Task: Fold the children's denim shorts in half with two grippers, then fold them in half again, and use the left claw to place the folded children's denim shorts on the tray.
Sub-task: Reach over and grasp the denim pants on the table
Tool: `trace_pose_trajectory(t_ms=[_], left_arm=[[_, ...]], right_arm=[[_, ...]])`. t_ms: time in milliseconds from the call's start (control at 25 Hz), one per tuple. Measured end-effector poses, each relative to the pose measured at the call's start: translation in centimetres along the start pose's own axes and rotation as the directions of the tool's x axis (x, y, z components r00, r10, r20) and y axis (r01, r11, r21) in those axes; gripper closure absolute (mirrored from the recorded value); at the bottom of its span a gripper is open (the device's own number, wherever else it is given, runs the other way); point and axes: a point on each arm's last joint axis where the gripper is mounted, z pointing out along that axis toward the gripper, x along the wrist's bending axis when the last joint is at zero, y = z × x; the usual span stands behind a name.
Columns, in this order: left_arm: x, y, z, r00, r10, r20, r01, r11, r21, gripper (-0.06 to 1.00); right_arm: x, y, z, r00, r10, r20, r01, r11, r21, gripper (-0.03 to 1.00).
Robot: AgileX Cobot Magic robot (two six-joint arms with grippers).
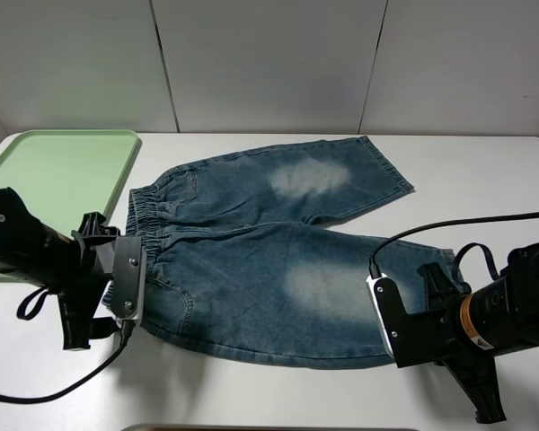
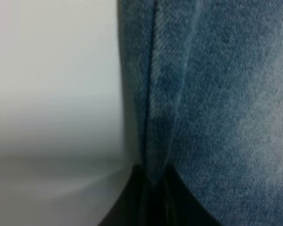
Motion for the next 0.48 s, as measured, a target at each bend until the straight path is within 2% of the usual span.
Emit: trace_pose_trajectory(t_ms=[200,480], left_arm=[[0.35,-0.01,0.12,0.999,0.0,-0.039,0.0,1.0,0.0,0.07],[0.34,0.01,0.13,0.999,0.002,-0.039,-0.002,1.0,0.0,0.1]], right_arm=[[-0.09,0.18,0.0,1.0,0.001,0.009,0.0,1.0,-0.02,0.97],[-0.18,0.4,0.0,1.0,0.004,0.019,-0.004,0.999,-0.044,0.97]])
